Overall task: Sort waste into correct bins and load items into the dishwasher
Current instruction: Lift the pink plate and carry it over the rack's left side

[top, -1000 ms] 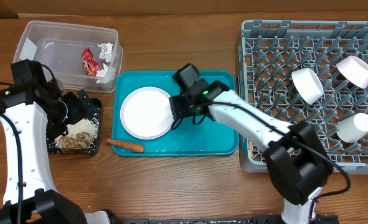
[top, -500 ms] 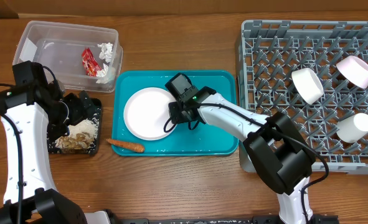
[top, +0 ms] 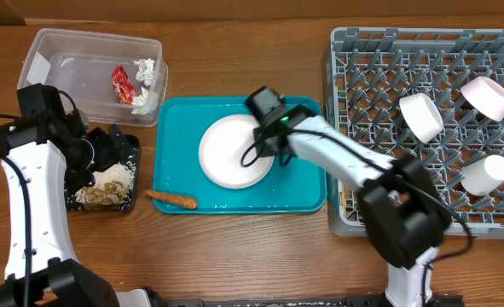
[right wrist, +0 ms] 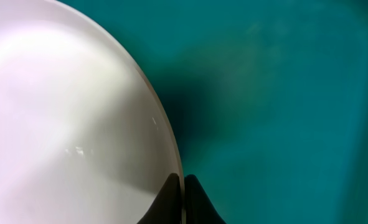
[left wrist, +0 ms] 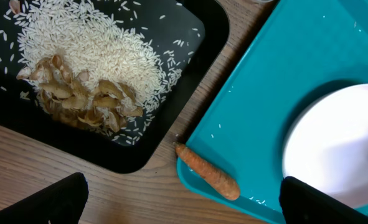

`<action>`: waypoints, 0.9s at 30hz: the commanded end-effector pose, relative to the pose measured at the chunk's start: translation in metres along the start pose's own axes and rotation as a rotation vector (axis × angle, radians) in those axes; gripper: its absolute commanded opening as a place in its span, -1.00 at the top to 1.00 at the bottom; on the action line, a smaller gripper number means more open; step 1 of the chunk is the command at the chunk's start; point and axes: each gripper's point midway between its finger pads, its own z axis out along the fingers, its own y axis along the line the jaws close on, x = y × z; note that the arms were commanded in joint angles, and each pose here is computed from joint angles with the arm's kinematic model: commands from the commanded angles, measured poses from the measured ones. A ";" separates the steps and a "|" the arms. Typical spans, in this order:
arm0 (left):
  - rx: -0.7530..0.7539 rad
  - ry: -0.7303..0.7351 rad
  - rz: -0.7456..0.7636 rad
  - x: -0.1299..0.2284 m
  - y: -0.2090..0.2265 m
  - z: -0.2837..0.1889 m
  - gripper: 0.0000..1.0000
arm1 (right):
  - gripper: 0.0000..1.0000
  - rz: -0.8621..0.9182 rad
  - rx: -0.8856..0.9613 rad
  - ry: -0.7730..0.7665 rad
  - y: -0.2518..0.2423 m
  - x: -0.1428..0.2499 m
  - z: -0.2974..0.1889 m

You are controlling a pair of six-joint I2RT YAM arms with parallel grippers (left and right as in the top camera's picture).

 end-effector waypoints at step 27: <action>0.014 -0.001 -0.013 0.000 -0.002 0.001 -1.00 | 0.92 0.242 1.118 -0.469 -0.277 -0.047 -0.232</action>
